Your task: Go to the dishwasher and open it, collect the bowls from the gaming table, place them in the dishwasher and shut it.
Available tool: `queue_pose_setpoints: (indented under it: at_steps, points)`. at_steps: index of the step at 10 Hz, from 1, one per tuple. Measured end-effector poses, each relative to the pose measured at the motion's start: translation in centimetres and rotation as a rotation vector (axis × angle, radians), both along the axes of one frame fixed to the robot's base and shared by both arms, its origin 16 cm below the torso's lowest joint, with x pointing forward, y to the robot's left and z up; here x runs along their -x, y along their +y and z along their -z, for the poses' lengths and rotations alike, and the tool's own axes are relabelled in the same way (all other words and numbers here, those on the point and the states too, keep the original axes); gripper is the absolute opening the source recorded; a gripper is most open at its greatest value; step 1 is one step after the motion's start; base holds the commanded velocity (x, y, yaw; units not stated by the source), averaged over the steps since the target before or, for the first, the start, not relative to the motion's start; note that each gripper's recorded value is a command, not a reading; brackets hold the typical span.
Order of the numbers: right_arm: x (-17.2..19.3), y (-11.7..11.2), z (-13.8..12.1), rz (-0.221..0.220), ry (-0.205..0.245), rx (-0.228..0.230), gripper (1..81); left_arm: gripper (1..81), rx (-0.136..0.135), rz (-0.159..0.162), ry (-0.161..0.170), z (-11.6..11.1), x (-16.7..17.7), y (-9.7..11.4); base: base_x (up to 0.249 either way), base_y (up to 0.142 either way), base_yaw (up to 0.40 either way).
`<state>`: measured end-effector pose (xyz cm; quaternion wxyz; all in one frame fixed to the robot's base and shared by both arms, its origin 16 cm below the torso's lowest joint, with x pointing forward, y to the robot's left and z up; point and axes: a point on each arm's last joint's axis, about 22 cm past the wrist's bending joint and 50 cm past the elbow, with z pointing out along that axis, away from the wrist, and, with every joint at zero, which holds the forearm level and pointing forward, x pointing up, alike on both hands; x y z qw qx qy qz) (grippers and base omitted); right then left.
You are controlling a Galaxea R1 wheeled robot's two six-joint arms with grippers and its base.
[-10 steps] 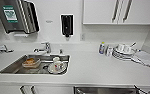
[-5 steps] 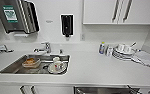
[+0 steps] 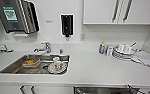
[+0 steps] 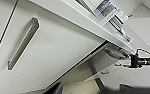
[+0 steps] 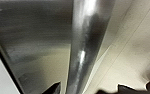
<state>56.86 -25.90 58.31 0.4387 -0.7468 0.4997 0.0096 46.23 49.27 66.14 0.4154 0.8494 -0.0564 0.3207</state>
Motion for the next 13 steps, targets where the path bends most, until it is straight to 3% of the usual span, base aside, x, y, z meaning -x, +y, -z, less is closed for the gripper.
queue_pose_setpoints:
  at_steps: [2, 8, 13]
  points:
    - [0.1, -0.8, 1.1, -0.002, 0.029, 0.034, 81.1, 81.1, -0.001, 0.002, 0.0, 0.1, 0.0, 0.0, 0.0, 0.0, 0.0]
    - [-0.2, -4.3, 2.2, 0.036, 0.049, 0.093, 81.1, 81.1, 0.003, 0.006, 0.001, 0.6, -0.4, -0.4, 0.0, 0.0, 0.0]
    - [0.7, -6.3, 1.3, -0.007, 0.034, 0.166, 81.1, 81.1, 0.002, 0.004, 0.003, 0.7, -0.4, -0.3, 0.0, 0.0, 0.0]
